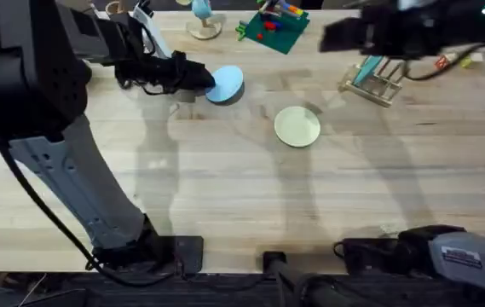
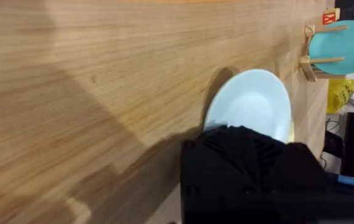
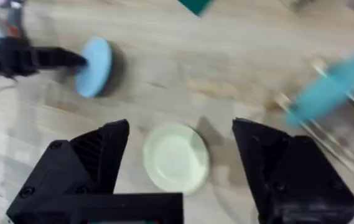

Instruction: Pick up the plates from the table one by one and place each into a slot on the dish rack.

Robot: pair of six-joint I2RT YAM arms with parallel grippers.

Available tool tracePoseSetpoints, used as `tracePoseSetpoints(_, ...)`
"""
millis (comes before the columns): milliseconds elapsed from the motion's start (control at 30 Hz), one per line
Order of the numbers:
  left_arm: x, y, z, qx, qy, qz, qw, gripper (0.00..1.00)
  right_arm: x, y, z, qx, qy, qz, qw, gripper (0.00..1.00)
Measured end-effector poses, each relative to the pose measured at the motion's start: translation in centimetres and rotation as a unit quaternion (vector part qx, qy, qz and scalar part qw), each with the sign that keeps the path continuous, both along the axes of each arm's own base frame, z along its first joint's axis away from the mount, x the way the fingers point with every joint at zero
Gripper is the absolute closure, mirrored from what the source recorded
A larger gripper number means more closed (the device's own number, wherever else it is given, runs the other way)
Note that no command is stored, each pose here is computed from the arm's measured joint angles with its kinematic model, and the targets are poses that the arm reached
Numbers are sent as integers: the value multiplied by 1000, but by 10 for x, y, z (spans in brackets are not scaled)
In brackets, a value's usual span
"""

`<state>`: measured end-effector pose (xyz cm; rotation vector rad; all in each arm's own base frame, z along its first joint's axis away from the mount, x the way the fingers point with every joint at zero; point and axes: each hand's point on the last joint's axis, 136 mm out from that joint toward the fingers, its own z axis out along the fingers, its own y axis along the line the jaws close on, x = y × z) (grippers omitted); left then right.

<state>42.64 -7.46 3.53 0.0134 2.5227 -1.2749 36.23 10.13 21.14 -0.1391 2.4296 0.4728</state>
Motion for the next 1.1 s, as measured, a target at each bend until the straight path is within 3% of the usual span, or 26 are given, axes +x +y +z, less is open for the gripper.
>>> tracePoseSetpoints(233,0,0,0,0,-1,-1,1000,960,34,64,-9,58,-24,24,998,6)
tracePoseSetpoints(467,1,-1,-1,-5,-1,-2,1000,960,47,112,-43,92,5,34,995,7)
tracePoseSetpoints(633,1,-3,-1,-29,2,-7,1000,961,52,132,-66,106,25,33,993,6)
tracePoseSetpoints(1100,1,-3,-1,-30,2,-7,1000,961,65,165,-105,133,40,29,990,19)
